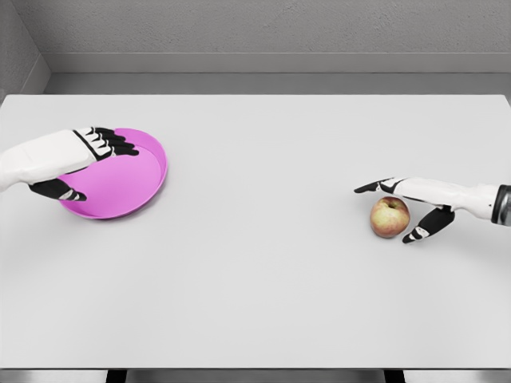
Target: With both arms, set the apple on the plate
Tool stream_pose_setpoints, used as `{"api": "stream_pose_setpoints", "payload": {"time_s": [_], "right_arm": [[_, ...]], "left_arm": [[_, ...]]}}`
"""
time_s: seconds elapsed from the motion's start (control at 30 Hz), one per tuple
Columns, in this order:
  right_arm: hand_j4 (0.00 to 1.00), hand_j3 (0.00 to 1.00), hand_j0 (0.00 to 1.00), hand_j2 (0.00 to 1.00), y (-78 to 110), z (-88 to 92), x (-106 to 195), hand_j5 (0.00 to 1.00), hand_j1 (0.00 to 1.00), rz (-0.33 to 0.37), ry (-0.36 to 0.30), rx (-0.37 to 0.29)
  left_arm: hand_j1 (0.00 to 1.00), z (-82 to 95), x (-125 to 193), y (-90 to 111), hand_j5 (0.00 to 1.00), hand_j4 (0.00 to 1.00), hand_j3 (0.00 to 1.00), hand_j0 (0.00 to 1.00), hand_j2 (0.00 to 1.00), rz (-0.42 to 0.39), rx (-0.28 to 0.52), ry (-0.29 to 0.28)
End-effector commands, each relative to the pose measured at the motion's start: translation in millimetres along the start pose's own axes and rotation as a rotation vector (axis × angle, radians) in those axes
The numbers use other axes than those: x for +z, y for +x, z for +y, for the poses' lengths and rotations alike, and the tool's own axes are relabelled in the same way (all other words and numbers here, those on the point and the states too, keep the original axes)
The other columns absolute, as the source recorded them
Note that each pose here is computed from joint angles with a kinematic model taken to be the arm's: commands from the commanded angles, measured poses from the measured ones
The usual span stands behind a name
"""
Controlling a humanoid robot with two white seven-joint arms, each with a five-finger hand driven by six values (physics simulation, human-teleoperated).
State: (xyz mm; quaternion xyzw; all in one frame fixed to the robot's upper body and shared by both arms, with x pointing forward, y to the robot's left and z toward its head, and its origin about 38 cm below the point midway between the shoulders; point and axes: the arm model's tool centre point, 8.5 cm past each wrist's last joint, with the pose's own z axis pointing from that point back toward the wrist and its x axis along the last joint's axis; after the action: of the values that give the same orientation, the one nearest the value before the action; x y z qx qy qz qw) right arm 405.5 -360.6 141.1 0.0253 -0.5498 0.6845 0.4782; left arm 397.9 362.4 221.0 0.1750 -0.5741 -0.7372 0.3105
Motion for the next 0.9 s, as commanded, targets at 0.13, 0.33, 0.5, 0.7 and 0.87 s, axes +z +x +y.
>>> {"api": "stream_pose_setpoints", "payload": {"time_s": [0.13,0.33,0.5,0.7,0.87], "right_arm": [[1.0,1.0,1.0,1.0,-3.1,0.3,-1.0,1.0,1.0,0.008,-0.004,-0.008],[0.81,0.81,0.81,0.81,-3.1,1.7,-1.6,0.81,0.81,0.006,-0.004,-0.013],[0.73,0.73,0.73,0.73,-2.9,0.9,-1.8,0.73,0.73,0.006,-0.002,-0.009],[0.53,0.53,0.53,0.53,-1.5,1.7,-3.6,0.53,0.53,0.001,0.001,-0.008],[0.38,0.38,0.38,0.38,-0.8,1.1,-3.7,0.38,0.38,-0.004,-0.004,-0.012]], "left_arm": [[1.0,0.8,0.5,-0.2,1.0,1.0,1.0,1.0,1.0,0.001,0.005,0.004],[1.0,0.7,0.0,0.0,1.0,1.0,1.0,1.0,1.0,0.0,0.005,0.005],[1.0,0.7,0.0,0.0,1.0,1.0,1.0,1.0,1.0,0.0,0.005,0.005],[1.0,-0.8,0.0,0.1,1.0,1.0,1.0,1.0,1.0,0.0,0.006,-0.005],[1.0,-1.2,-1.0,0.6,1.0,1.0,1.0,1.0,1.0,-0.003,0.008,-0.006]]}}
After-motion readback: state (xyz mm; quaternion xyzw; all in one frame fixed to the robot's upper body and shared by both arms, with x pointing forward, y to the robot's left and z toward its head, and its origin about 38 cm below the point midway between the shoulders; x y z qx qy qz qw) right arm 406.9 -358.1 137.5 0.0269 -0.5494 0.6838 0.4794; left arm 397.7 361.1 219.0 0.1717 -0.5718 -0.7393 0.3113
